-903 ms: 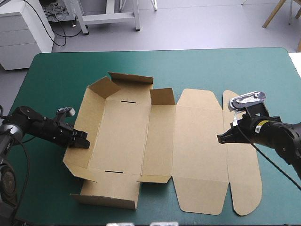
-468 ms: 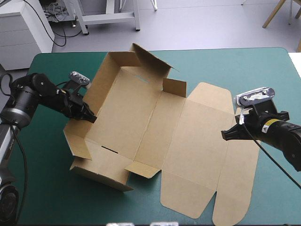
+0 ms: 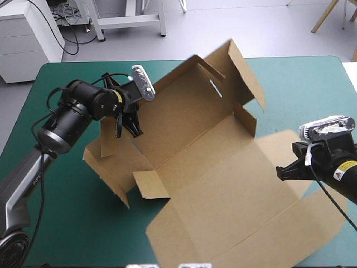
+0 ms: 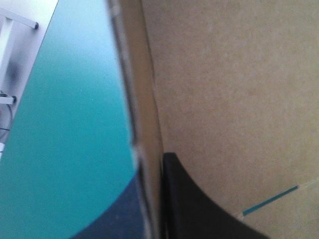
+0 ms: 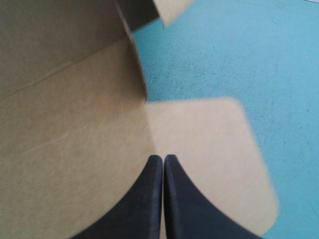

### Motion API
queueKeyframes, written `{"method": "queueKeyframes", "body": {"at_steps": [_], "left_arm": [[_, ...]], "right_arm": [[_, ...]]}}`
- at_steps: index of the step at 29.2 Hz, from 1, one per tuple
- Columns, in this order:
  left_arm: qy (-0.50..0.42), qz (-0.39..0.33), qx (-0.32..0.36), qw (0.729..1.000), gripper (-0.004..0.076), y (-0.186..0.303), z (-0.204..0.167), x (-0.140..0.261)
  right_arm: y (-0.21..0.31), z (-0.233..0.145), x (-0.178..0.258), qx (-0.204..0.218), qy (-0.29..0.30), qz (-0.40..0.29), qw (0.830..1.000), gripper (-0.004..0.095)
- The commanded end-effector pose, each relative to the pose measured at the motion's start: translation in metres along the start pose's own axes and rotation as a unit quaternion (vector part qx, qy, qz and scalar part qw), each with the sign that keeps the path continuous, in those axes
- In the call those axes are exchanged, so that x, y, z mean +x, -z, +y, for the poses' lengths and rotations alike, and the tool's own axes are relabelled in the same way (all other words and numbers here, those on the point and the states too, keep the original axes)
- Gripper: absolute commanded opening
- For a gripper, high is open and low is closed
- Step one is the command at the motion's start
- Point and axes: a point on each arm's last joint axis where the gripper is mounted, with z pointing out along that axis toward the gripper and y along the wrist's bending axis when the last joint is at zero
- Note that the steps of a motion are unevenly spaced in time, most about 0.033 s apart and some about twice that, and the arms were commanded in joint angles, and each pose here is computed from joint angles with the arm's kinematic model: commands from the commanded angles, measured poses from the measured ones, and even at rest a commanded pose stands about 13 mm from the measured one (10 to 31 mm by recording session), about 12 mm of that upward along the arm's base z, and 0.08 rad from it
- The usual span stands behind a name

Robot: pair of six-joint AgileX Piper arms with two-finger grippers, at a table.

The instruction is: Fold the box

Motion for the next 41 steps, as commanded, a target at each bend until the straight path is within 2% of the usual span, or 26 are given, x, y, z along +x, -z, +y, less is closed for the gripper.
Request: {"method": "queueKeyframes", "body": {"at_steps": [1,7,15,22,31,36,38,39,41], "left_arm": [[-0.075,-0.041,-0.073,0.994,-0.001,0.024,-0.004,-0.024],[-0.105,-0.073,-0.078,0.989,-0.001,0.027,-0.021,-0.04],[-0.173,-0.091,-0.065,0.979,-0.001,0.021,-0.047,-0.042],[-0.261,-0.15,-0.107,0.948,-0.001,0.029,-0.075,-0.03],[-0.253,-0.139,-0.069,0.955,-0.001,-0.002,-0.104,0.0],[-0.225,-0.14,-0.046,0.963,-0.001,-0.012,-0.119,0.008],[-0.209,-0.142,-0.042,0.967,-0.001,-0.013,-0.122,0.008],[-0.187,-0.141,-0.044,0.971,-0.001,-0.013,-0.122,0.008],[-0.172,-0.139,-0.048,0.974,-0.001,-0.013,-0.12,0.008]], "right_arm": [[0.011,-0.002,-0.011,0.009,-0.008,-0.045,0.999,-0.0014],[0.011,-0.002,-0.01,0.008,-0.02,-0.042,0.999,-0.0014],[0.011,-0.002,-0.009,0.007,-0.026,-0.036,0.999,-0.0014],[0.011,-0.002,-0.009,0.006,-0.026,-0.033,0.999,-0.0014],[0.011,-0.002,-0.01,0.006,-0.027,-0.033,0.999,0.0004],[0.023,-0.002,-0.02,0.007,-0.028,-0.059,0.998,0.0191],[0.03,-0.003,-0.028,0.007,-0.028,-0.076,0.997,0.0312],[0.036,-0.003,-0.038,0.009,-0.027,-0.091,0.995,0.0438],[0.04,-0.004,-0.048,0.009,-0.027,-0.099,0.995,0.0565]]}}
